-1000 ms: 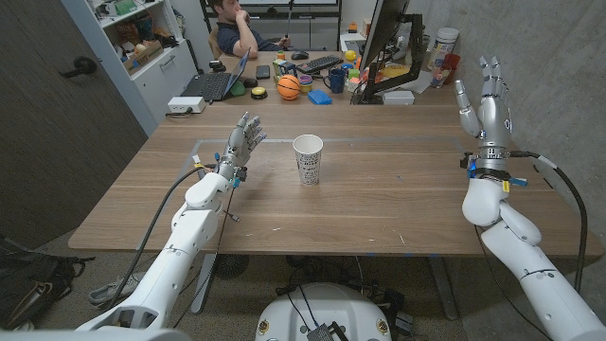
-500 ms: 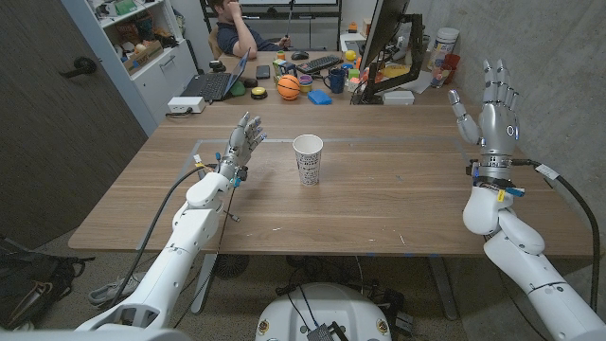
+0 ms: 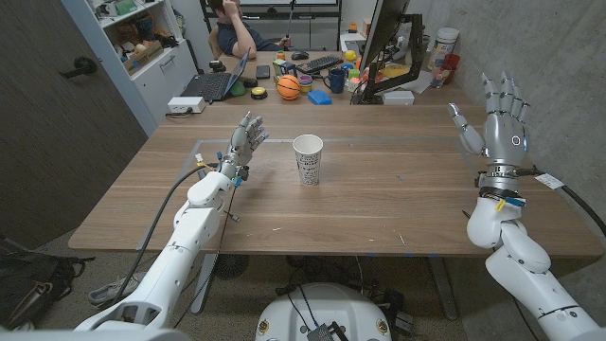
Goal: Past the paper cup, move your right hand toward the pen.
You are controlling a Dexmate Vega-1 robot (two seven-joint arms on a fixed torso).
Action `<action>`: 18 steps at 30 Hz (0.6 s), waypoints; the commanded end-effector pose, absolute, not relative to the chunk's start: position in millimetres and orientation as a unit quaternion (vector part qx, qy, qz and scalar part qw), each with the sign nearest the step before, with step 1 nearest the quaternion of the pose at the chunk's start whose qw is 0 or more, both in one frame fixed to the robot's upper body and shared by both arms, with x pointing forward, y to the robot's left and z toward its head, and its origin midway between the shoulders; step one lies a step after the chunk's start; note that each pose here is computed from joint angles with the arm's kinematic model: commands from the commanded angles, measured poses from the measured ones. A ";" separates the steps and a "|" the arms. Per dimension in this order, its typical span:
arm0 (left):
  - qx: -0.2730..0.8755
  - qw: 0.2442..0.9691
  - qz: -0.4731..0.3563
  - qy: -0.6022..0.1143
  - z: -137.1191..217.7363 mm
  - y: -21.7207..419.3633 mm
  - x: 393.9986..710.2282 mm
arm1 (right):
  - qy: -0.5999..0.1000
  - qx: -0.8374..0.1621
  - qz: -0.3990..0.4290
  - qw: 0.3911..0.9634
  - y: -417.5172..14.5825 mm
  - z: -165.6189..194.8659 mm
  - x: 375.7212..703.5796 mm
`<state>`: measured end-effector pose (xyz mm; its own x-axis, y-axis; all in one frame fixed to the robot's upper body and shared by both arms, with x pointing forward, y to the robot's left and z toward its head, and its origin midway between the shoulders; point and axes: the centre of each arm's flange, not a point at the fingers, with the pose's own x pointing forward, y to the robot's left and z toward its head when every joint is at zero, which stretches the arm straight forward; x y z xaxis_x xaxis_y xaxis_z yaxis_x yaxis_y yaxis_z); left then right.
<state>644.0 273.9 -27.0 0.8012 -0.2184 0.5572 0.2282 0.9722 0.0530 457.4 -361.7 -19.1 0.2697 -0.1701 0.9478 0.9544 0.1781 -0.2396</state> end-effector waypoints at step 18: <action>-0.008 0.949 -0.128 -0.287 -30.6 270.9 647.8 | -0.282 -0.541 -0.454 0.650 -368.7 -48.2 423.2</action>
